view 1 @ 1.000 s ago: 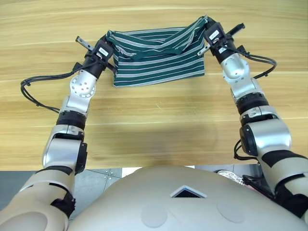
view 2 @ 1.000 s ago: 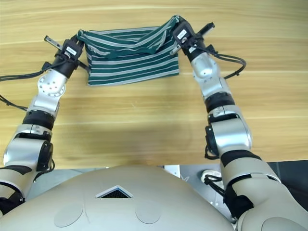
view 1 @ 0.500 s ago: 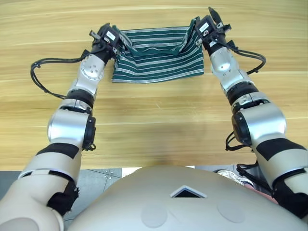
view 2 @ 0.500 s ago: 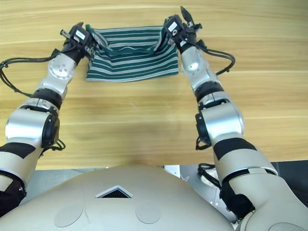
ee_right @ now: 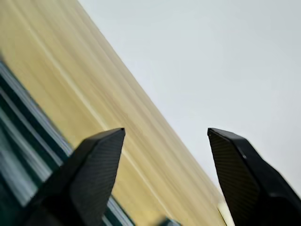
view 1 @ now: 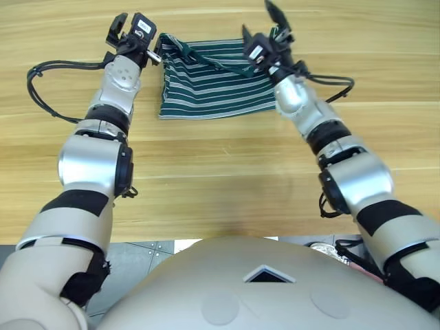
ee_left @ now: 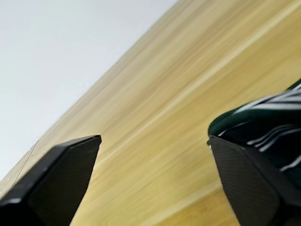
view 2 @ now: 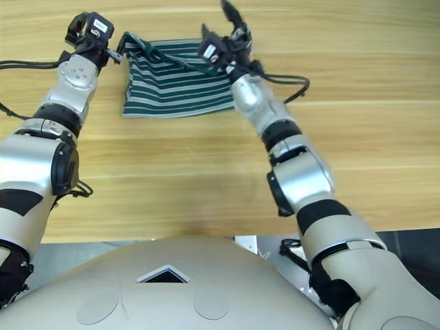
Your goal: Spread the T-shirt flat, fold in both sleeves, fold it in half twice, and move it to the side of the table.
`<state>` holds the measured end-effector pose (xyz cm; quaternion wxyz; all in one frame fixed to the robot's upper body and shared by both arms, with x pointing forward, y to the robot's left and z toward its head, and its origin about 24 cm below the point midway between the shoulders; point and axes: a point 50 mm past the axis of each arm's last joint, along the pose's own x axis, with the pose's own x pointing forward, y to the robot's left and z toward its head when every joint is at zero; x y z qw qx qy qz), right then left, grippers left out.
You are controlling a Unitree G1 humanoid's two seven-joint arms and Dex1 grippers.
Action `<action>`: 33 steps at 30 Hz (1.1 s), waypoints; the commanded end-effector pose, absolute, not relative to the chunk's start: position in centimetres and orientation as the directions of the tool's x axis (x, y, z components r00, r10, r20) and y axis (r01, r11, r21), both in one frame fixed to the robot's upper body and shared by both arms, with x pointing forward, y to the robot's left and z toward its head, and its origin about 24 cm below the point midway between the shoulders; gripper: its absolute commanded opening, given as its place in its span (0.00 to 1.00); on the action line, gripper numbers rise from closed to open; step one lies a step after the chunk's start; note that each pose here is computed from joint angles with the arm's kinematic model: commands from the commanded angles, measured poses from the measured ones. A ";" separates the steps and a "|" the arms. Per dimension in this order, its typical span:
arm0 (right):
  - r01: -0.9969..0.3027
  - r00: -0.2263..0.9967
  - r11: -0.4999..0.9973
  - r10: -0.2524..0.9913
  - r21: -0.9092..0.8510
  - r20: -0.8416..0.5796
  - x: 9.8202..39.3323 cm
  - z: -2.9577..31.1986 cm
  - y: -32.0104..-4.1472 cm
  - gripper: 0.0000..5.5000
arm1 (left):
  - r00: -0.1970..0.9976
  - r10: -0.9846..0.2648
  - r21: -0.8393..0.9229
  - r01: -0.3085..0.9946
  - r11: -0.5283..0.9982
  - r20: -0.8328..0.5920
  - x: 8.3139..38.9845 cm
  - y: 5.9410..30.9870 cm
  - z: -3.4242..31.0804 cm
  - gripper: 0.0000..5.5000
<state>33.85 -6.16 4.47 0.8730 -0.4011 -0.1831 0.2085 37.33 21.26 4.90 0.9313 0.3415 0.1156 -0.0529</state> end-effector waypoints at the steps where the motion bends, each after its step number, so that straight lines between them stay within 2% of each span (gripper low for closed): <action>1: -0.355 0.750 0.477 0.659 -0.804 0.059 30.8 1.9 -2.6 0.59 | 0.954 0.071 0.634 0.138 0.761 -0.293 36.1 23.5 3.5 0.87; 6: -0.448 0.661 0.319 0.747 -0.835 -0.069 28.3 -0.4 -0.2 0.59 | 0.951 0.123 0.585 0.070 0.808 -0.283 34.6 25.3 2.3 0.87; 10: -0.467 0.631 0.177 0.753 -0.866 -0.187 28.9 -0.9 -0.4 0.59 | 0.953 0.120 0.565 0.060 0.823 -0.277 33.7 25.9 1.5 0.87; 13: -0.479 0.547 0.042 0.796 -0.877 -0.260 28.7 -1.1 -1.2 0.59 | 0.964 0.100 0.538 0.049 0.842 -0.245 33.1 26.1 1.3 0.87; 14: -0.483 0.486 -0.026 0.823 -0.875 -0.293 28.3 -1.2 -2.0 0.59 | 0.970 0.086 0.531 0.050 0.846 -0.227 32.8 26.0 1.1 0.87; 17: -0.491 0.145 -0.313 0.891 -0.813 -0.431 24.5 -0.7 -7.1 0.59 | 0.986 0.029 0.516 0.061 0.854 -0.166 32.0 25.4 0.8 0.87; 19: -0.512 0.027 -0.390 0.883 -0.765 -0.469 21.7 0.9 -11.2 0.59 | 0.992 0.002 0.510 0.063 0.858 -0.126 31.9 25.1 1.0 0.87; 23: -0.644 0.080 -0.259 0.913 -0.720 -0.399 18.0 6.1 -17.4 0.59 | 0.999 -0.027 0.513 0.039 0.858 -0.031 31.5 25.2 1.7 0.87; 26: -0.705 0.265 -0.059 0.902 -0.707 -0.340 17.6 7.8 -20.8 0.59 | 0.993 -0.084 0.522 0.030 0.853 0.079 31.3 24.6 2.9 0.87; 29: -0.671 0.398 0.219 0.912 -0.708 -0.095 18.6 9.8 -20.1 0.59 | 0.966 -0.159 0.563 0.017 0.827 0.204 31.1 23.4 4.6 0.87; 31: -0.627 0.501 0.413 0.863 -0.661 0.064 20.0 10.8 -19.4 0.59 | 0.944 -0.200 0.590 0.006 0.807 0.264 30.8 22.9 5.9 0.87; 33: -0.563 0.582 0.471 0.809 -0.679 0.079 21.5 10.7 -19.7 0.59 | 0.906 -0.275 0.612 0.023 0.790 0.321 29.8 22.3 7.2 0.87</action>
